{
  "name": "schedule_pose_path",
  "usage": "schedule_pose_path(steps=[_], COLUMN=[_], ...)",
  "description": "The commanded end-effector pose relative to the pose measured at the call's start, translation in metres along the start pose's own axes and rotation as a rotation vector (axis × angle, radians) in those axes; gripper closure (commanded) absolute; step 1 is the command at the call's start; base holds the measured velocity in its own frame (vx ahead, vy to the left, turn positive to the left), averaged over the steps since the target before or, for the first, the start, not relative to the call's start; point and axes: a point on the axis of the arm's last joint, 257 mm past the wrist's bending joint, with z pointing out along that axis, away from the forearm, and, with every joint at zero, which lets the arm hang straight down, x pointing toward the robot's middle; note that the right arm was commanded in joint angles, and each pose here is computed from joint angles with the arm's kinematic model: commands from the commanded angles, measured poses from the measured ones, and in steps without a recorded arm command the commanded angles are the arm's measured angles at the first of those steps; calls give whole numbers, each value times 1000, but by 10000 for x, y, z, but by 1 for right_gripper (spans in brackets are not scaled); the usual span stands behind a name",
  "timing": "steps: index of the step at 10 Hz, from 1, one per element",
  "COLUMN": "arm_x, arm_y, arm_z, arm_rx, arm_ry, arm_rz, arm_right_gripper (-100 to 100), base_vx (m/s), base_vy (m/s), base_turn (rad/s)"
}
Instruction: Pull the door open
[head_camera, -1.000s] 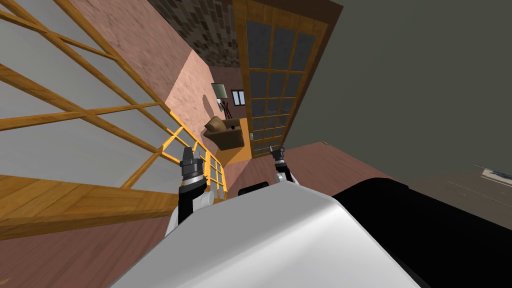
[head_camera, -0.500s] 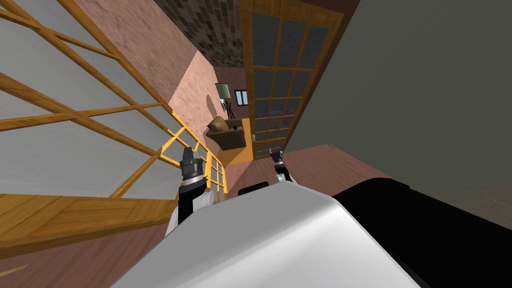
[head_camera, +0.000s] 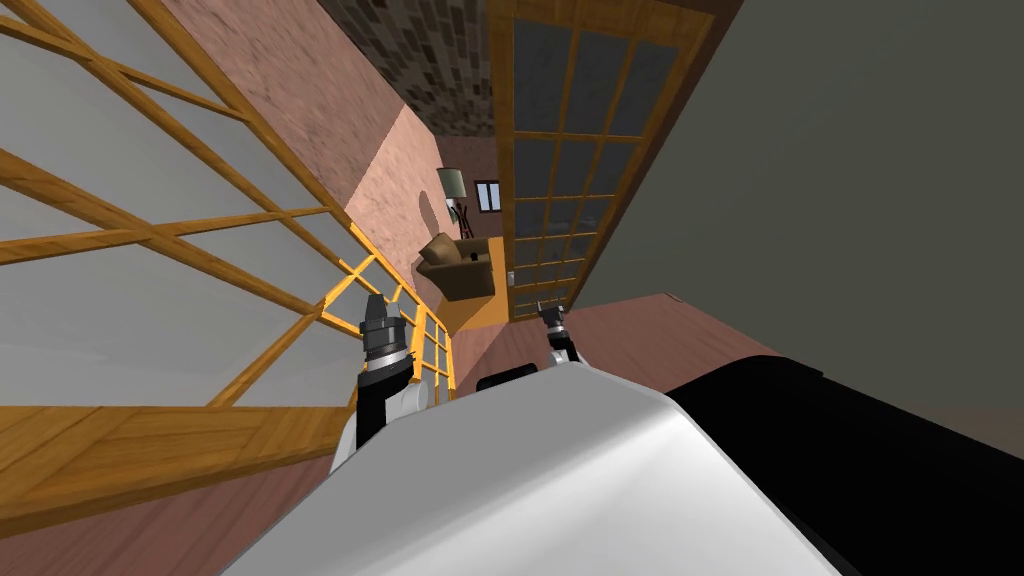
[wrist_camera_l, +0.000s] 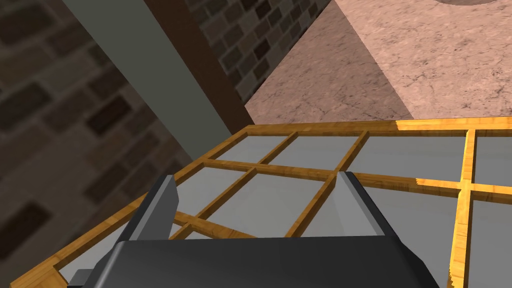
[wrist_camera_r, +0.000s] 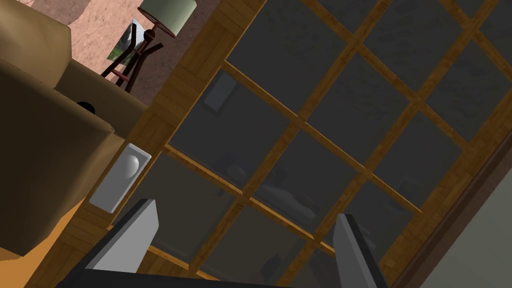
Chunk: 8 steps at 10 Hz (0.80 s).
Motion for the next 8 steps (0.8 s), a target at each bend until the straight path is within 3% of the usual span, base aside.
schedule_pose_path(steps=[1, 8], arm_x=[-108, -575], arm_y=[-64, -295], arm_z=[-31, -231], arm_rx=[9, 36], arm_ry=[-23, -122], arm_rz=[49, 229], arm_right_gripper=[-100, -100], base_vx=[111, 104], base_vy=[0, 2], base_turn=[77, 78])
